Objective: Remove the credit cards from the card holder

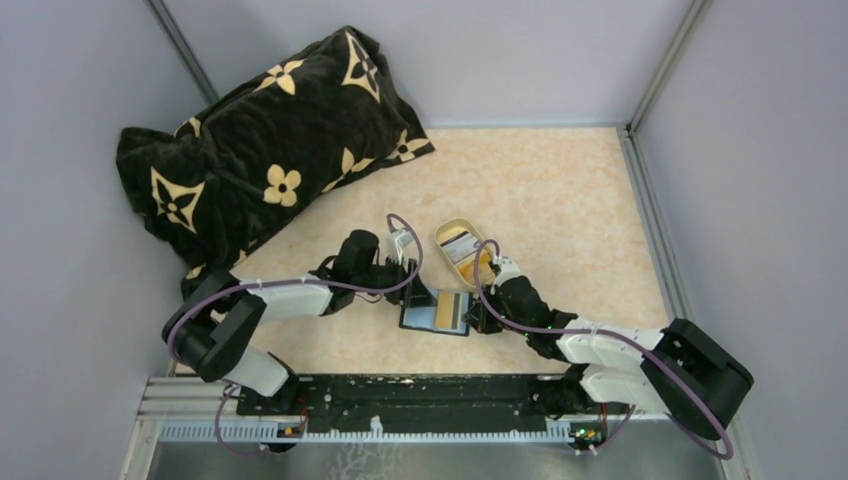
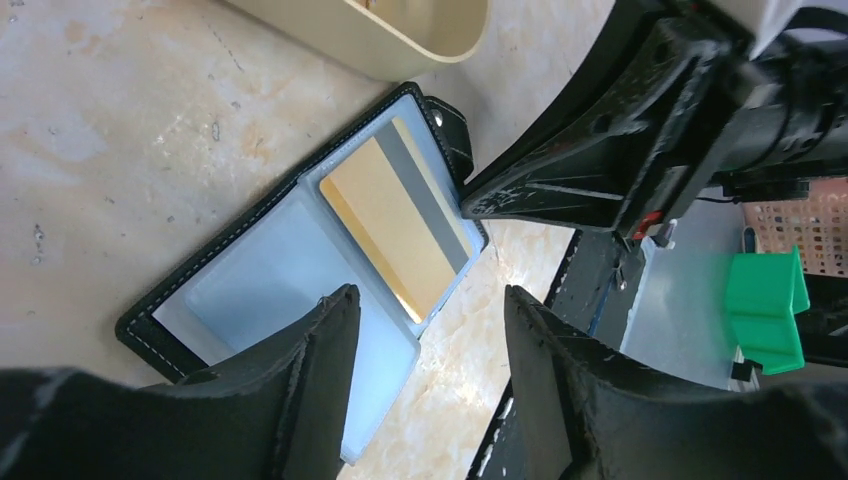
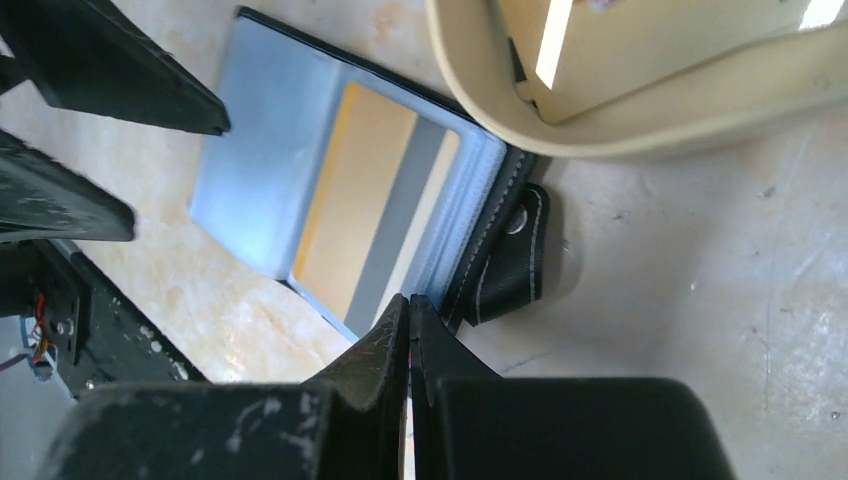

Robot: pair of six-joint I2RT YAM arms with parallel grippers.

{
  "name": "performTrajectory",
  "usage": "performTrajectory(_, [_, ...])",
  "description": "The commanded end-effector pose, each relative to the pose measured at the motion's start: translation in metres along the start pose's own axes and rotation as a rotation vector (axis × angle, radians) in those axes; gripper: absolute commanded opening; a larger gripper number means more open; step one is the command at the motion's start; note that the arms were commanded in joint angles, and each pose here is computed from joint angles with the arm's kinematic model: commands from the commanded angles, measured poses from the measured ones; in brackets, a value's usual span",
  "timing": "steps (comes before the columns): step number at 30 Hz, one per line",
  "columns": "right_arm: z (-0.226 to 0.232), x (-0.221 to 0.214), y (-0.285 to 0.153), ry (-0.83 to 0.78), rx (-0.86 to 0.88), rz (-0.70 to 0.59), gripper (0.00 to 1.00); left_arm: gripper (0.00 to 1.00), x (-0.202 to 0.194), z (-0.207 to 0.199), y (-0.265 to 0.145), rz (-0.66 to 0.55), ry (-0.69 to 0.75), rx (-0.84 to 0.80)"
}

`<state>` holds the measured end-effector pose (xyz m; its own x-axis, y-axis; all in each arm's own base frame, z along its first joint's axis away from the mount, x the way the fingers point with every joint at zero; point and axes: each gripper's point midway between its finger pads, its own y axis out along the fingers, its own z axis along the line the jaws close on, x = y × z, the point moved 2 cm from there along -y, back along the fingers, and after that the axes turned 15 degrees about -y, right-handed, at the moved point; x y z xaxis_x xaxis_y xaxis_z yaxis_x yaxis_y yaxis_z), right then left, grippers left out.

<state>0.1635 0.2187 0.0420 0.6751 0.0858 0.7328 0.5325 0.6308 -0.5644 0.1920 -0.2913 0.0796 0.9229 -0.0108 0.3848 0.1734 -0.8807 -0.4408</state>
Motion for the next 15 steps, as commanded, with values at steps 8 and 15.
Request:
performTrajectory(8, [-0.013,-0.024,0.008,0.059,-0.015,-0.034,0.0,0.62,-0.003,0.007,0.015,-0.014,-0.062,-0.044])
performTrajectory(15, [-0.012,-0.025,0.009,0.072,-0.004,-0.039,0.0,0.59,-0.013,0.026,0.014,-0.024,-0.088,0.046])
